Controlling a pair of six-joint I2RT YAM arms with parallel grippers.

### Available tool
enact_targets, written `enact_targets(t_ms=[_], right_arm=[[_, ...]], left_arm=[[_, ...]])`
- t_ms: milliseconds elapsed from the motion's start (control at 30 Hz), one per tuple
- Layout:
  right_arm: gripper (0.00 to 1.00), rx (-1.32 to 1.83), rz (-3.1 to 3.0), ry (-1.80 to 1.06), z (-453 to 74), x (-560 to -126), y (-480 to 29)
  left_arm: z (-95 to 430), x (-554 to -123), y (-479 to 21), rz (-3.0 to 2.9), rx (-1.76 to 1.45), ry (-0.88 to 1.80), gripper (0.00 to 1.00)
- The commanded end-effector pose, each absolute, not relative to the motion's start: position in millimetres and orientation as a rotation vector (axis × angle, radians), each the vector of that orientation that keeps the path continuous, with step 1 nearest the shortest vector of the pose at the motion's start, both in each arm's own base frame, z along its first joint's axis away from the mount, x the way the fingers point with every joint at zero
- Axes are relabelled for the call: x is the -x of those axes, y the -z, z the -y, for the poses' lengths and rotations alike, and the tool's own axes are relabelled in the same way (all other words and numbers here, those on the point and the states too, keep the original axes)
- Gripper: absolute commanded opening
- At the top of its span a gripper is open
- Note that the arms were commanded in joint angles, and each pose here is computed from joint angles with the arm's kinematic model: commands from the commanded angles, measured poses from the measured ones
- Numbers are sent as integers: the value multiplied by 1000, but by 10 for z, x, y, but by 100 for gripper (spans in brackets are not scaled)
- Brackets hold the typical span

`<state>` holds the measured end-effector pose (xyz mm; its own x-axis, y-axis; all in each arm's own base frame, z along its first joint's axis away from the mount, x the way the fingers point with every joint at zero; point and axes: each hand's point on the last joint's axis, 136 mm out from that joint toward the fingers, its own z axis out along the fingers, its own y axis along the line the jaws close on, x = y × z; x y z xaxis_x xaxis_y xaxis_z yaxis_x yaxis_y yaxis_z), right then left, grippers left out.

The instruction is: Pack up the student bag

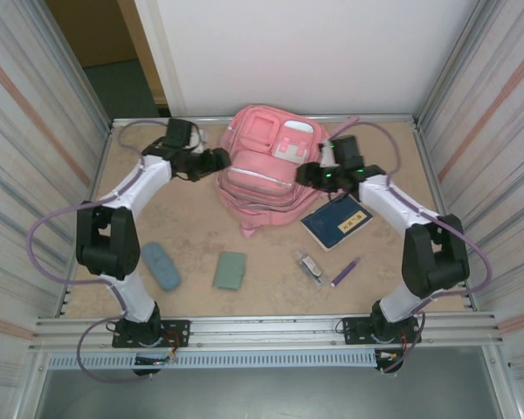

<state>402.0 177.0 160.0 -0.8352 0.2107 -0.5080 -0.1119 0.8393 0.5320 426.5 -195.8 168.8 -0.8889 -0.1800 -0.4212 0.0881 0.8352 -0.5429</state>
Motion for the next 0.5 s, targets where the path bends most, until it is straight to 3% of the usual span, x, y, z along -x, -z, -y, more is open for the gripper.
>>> enact_targets(t_ms=[0, 200, 333, 467], right_arm=[[51, -184, -2537, -559, -1232, -3932, -1385], [52, -282, -2487, -493, -918, -4012, -1485], [53, -300, -2446, -482, -874, -4010, -1541], [54, -322, -2413, -510, -854, -3970, -1537]], left_arm=[[2528, -3750, -1726, -2607, -171, 801, 74], [3292, -3541, -1837, -2431, -605, 762, 74], [3496, -3737, -1775, -2273, -896, 570, 74], [3497, -4081, -1567, -2249, -965, 369, 75]])
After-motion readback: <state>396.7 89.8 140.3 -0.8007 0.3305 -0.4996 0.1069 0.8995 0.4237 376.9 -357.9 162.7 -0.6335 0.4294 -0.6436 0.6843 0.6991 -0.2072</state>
